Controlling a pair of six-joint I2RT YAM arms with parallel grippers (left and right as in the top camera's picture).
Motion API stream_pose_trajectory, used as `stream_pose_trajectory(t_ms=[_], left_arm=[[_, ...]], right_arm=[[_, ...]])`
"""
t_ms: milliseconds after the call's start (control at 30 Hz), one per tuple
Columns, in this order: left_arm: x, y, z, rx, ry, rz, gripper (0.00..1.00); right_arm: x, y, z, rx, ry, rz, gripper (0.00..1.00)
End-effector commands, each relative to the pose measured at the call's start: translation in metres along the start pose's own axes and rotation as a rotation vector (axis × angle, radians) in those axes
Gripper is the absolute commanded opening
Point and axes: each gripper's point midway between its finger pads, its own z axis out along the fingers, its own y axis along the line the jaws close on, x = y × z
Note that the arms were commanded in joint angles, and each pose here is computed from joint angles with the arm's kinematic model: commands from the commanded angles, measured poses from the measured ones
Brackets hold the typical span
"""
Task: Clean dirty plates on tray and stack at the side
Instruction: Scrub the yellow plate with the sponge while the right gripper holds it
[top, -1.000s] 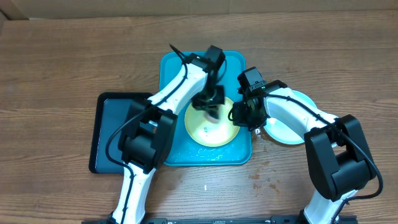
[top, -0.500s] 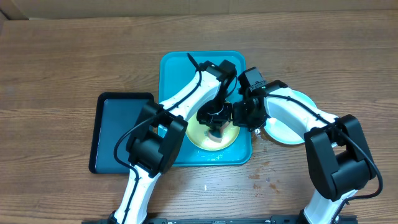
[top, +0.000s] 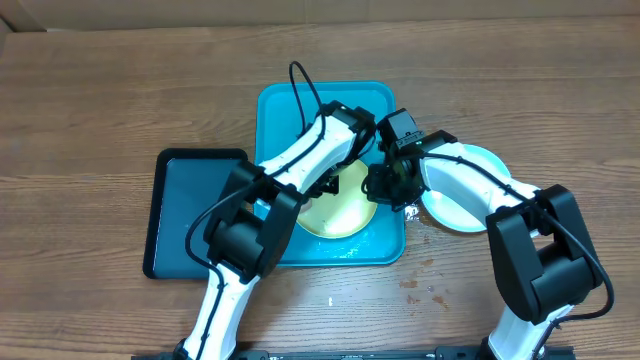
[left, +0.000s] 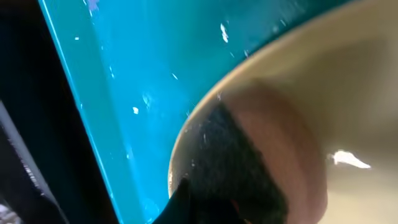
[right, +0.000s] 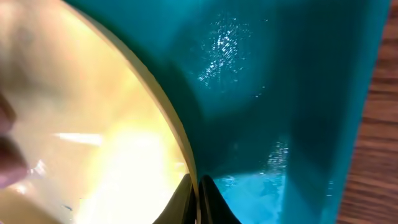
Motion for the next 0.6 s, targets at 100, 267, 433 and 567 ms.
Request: stream_pose_trajectory(t_ms=[100,267,433,567], left_arm=[[0.004,-0.046,0.013,0.413,0.197,0.033,0.04],[0.01,-0.119,-0.044,0.942,0.198,0.252,0.04],[0.008,-0.129,-0.05,0.968,0.162,0.275,0.04],[0.011,-0.128,-0.049,0.965,0.157,0.317,0.04]], right_arm=[[-0.01,-0.014,0.0,0.053,-0.046,0.199,0.04],[-0.01,-0.015,0.0,0.054,-0.045,0.195,0.04],[-0.008,-0.015,0.0,0.058,-0.04,0.193,0.04],[-0.009,-0.015,0.0,0.057,-0.04,0.192,0.04]])
